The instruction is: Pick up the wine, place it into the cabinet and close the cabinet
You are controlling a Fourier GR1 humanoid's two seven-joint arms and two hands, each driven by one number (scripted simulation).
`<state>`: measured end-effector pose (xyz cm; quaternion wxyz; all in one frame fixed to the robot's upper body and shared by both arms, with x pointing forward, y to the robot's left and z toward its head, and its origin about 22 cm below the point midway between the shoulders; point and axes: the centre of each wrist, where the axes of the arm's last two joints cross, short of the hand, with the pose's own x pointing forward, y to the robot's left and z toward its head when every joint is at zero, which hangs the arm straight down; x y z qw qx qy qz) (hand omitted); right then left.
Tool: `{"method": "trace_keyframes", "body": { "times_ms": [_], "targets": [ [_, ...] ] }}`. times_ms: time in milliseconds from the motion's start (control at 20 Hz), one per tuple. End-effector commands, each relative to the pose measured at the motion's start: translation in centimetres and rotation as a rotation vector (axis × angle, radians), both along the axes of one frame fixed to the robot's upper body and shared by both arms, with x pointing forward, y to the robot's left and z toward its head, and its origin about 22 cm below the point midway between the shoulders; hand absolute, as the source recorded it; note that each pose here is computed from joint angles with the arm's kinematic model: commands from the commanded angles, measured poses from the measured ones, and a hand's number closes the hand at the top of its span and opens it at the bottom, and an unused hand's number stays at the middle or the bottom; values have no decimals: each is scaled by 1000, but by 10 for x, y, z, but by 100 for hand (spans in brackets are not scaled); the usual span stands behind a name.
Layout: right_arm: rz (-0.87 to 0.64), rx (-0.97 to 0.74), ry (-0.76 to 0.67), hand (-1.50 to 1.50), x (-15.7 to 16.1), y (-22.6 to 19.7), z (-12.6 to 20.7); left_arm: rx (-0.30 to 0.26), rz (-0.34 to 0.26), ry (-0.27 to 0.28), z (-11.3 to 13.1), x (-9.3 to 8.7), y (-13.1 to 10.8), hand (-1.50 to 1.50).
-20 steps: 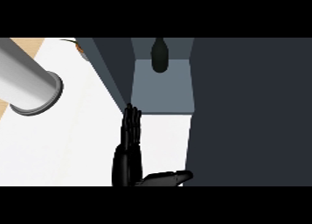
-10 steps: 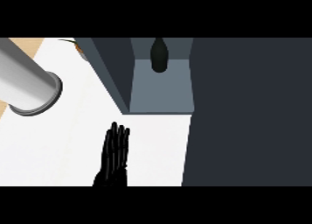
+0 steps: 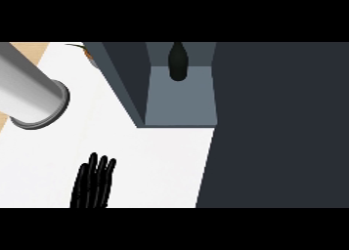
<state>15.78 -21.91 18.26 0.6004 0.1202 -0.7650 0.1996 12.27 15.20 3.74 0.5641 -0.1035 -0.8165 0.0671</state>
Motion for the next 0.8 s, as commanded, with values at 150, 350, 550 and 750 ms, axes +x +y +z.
{"method": "trace_keyframes", "body": {
  "times_ms": [150, 350, 550, 750],
  "targets": [
    [178, 121, 137, 150, -30, 8, 4, 14, 10, -16, 21, -7, 35, -150],
    [222, 130, 164, 150, -44, 19, 4, 18, 49, -34, 20, 0, 55, -150],
    [334, 93, 125, 150, -45, 39, 10, 5, 61, -31, 33, 1, 83, -150],
    [422, 43, 103, 150, -51, 57, 7, -9, 82, -43, 35, 6, 104, -150]
  ]
}}
